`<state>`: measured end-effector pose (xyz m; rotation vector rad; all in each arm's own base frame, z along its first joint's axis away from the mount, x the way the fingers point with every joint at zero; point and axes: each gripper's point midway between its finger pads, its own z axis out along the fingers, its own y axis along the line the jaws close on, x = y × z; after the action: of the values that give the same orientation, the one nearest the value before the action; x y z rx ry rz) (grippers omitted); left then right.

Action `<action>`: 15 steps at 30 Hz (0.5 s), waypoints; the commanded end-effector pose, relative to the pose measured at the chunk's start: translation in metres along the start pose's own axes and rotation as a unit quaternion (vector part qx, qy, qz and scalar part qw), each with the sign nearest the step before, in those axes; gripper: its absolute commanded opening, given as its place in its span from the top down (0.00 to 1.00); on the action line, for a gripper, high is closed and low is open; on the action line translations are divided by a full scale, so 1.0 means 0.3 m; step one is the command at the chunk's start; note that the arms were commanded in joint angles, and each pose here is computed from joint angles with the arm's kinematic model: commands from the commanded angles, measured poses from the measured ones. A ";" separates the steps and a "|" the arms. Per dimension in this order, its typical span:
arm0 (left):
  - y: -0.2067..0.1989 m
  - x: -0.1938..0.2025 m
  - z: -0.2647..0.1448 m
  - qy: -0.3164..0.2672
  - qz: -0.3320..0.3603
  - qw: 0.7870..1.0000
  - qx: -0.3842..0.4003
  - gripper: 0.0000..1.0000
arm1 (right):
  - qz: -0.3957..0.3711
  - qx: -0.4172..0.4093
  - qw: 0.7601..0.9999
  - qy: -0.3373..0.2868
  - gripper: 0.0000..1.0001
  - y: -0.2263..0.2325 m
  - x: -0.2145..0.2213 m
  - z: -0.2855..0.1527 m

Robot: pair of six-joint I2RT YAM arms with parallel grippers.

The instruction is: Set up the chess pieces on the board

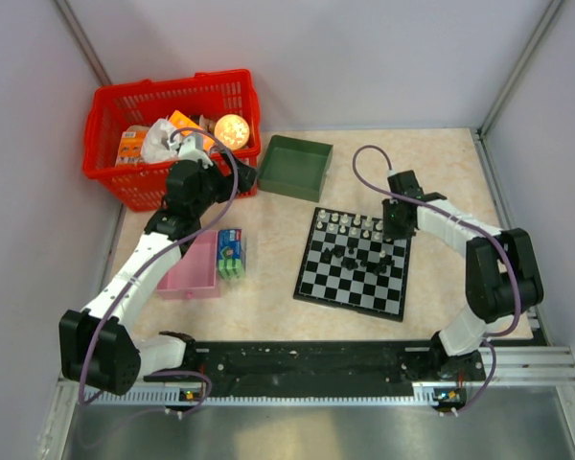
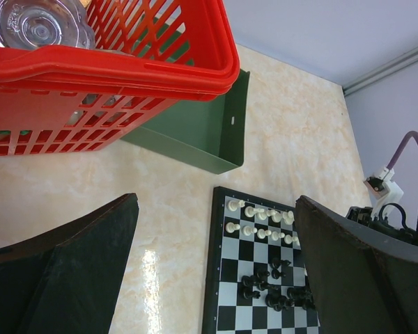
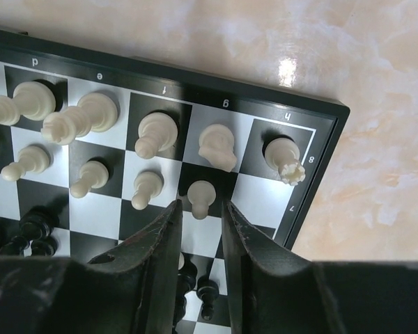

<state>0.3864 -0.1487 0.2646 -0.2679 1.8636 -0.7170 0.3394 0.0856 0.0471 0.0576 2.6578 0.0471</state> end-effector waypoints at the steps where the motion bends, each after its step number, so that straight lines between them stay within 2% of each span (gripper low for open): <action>1: -0.031 -0.042 -0.014 -0.023 0.000 0.999 0.022 0.01 | 0.001 -0.017 0.999 -0.044 0.70 0.010 -0.087 -0.101; 7: -0.034 -0.038 -0.013 -0.022 -0.002 0.999 0.025 0.01 | 0.000 -0.049 0.997 -0.055 0.66 0.033 -0.072 -0.192; 15: -0.040 -0.030 -0.008 -0.018 -0.005 0.999 0.032 0.01 | -0.019 -0.058 0.998 -0.009 0.66 0.057 0.034 -0.153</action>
<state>0.3843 -0.1503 0.2586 -0.2680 1.8765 -0.7317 0.3229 0.0966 0.0949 0.0201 2.5831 0.1731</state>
